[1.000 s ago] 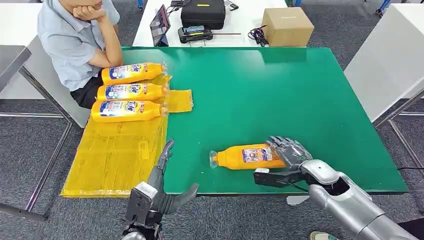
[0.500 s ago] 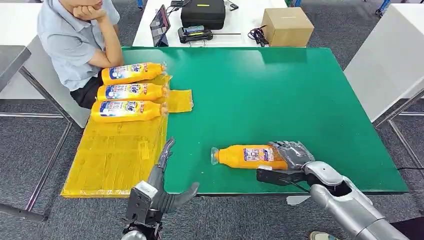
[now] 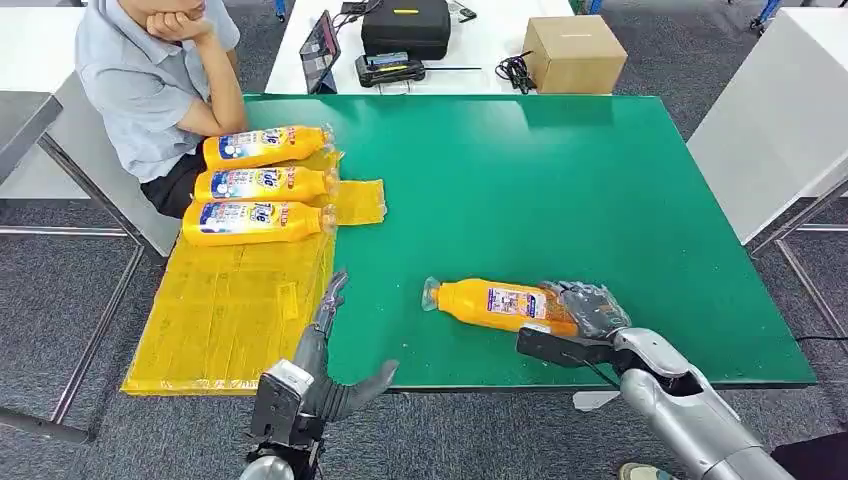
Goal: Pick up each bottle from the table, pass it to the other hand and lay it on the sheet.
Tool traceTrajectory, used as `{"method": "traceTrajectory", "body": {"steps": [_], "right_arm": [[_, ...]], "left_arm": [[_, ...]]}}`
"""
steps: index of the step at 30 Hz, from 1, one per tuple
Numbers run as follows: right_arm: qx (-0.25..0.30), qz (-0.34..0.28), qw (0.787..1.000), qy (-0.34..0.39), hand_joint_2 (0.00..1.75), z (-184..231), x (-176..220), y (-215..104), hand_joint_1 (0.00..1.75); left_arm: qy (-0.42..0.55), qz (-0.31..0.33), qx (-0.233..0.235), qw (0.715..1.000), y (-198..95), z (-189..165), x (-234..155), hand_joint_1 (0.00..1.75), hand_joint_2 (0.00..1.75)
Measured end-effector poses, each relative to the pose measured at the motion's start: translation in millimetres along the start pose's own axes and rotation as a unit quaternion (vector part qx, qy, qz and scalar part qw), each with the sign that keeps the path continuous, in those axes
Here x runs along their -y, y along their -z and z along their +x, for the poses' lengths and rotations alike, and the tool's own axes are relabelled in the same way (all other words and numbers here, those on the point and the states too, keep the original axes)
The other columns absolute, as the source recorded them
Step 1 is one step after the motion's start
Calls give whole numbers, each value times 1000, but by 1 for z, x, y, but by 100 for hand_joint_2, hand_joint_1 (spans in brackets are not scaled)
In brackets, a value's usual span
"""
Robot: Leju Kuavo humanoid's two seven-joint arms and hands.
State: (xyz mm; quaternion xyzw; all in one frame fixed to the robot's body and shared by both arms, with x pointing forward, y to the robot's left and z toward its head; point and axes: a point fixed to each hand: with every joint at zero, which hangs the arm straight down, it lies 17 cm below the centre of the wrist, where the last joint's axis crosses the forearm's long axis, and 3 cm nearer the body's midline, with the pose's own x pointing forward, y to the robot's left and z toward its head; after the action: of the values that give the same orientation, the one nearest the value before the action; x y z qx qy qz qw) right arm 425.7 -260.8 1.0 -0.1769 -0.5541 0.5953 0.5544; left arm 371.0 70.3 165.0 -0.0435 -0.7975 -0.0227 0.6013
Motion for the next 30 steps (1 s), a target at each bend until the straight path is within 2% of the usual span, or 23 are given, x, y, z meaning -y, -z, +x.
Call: {"method": "traceTrajectory", "body": {"steps": [12, 20, 30], "right_arm": [[55, -58, 991, 110, 175, 40, 3, -6, 175], [137, -107, 966, 190, 175, 100, 32, 2, 175], [168, -138, 947, 235, 175, 124, 54, 8, 175]], "left_arm": [[-16, 25, 10, 1000, 1, 4, -10, 0, 175], [-164, 15, -41, 985, 0, -8, -1, 0, 175], [-200, 52, -40, 978, 0, -13, -20, 0, 175]]}}
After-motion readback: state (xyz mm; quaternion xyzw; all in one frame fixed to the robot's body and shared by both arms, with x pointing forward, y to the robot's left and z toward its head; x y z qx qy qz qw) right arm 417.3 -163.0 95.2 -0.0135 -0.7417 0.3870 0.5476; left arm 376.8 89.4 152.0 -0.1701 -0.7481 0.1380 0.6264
